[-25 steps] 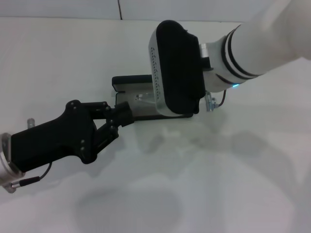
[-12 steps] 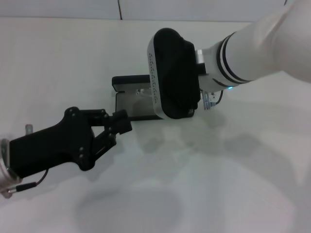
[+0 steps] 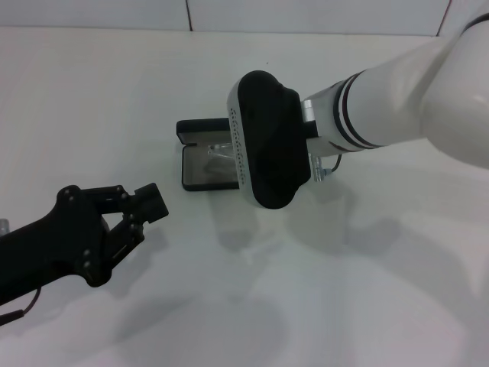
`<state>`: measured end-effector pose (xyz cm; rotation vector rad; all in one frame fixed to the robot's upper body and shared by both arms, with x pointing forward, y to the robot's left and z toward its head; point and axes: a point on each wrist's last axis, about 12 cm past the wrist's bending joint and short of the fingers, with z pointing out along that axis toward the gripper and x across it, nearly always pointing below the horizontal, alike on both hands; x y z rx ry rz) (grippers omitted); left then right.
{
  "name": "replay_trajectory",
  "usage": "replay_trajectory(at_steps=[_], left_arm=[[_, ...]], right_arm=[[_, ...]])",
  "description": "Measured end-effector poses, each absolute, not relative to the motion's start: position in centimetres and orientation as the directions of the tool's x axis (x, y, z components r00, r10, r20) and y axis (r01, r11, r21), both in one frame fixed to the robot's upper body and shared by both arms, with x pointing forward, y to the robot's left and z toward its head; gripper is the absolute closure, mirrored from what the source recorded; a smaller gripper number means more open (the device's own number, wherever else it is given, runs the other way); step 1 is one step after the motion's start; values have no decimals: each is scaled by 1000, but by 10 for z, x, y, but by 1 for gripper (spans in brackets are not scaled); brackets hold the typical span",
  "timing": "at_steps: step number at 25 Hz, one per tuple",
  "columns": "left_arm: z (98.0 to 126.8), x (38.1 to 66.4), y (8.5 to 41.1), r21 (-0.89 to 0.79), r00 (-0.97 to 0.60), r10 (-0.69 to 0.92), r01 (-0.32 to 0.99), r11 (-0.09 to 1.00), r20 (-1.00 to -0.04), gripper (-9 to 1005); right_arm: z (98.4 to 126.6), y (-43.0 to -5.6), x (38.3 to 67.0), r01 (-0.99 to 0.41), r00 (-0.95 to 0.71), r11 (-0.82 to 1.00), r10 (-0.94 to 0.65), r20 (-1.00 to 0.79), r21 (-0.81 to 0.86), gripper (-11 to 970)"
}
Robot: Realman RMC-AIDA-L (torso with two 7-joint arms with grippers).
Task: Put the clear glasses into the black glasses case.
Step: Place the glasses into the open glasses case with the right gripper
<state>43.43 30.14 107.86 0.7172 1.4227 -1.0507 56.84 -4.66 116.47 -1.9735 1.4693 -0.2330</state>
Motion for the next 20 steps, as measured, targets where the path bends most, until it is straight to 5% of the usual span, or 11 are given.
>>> replay_trajectory(at_steps=[20], left_arm=[[1076,432,299,-203,-146,-163,886,418,-976,785]], right_arm=[[1149,-42,564,-757,402,-171,-882,-243,-631,908]])
